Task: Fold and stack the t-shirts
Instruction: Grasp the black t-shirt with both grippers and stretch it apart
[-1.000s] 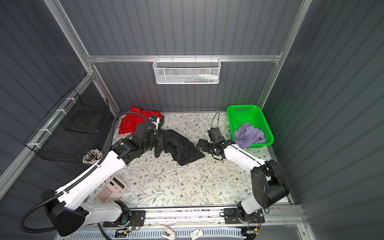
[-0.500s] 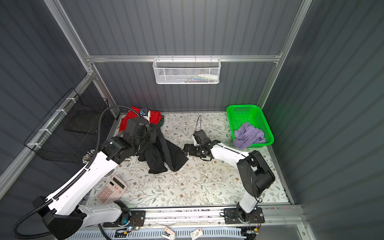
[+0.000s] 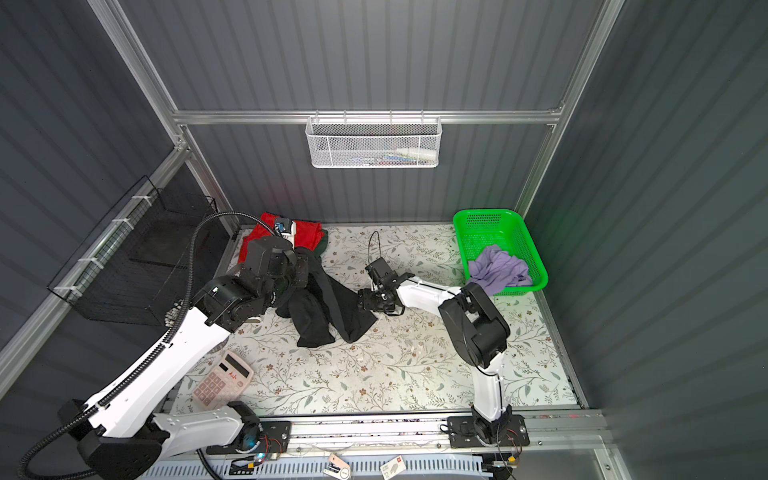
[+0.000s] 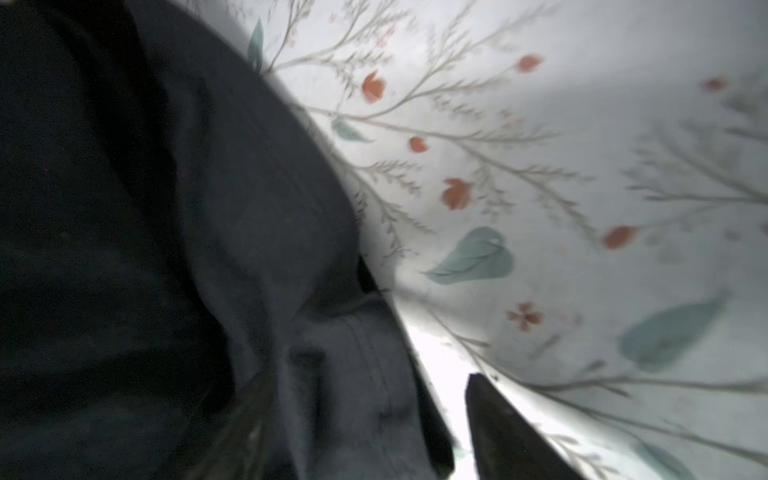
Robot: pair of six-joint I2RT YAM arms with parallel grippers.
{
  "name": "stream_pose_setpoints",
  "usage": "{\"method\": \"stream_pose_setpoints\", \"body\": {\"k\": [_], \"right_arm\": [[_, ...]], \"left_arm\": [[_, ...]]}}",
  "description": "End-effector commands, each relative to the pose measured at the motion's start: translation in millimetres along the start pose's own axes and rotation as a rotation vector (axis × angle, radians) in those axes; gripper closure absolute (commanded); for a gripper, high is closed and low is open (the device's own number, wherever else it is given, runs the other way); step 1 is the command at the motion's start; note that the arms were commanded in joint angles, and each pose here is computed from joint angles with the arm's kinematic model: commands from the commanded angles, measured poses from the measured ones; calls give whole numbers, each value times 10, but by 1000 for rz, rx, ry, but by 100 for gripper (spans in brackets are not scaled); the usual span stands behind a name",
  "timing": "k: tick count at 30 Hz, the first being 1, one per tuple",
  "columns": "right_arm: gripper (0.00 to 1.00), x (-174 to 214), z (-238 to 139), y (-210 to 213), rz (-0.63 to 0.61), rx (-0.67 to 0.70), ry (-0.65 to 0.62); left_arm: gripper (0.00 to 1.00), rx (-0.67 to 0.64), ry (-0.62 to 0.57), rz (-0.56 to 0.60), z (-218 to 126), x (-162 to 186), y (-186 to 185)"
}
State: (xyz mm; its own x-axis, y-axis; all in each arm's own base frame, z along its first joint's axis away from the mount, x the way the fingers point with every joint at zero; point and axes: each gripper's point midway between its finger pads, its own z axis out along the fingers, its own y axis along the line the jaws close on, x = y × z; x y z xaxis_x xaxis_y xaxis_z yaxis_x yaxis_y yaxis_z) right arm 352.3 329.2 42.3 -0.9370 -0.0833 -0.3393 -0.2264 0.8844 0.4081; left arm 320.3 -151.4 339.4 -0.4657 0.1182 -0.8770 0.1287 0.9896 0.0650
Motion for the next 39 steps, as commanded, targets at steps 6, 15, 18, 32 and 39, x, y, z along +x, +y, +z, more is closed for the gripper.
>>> {"method": "stream_pose_setpoints", "body": {"k": [6,15,18,32,39], "right_arm": [[49,345,132,-190,37,76,136],[58,692,45,-379,26,124,230],[59,720,6,-415,21,141,233],[100,257,-21,-361,138,-53,177],[100,-821,-725,-616,152,21,-112]], "left_arm": [[100,-78,-38,-6,-123,-31,215],[100,-162,-31,19,-98,21,349],[100,-163,-29,0,-86,60,352],[100,-236,-35,23,230,77,532],[100,-191,-48,43,806,-71,368]]}}
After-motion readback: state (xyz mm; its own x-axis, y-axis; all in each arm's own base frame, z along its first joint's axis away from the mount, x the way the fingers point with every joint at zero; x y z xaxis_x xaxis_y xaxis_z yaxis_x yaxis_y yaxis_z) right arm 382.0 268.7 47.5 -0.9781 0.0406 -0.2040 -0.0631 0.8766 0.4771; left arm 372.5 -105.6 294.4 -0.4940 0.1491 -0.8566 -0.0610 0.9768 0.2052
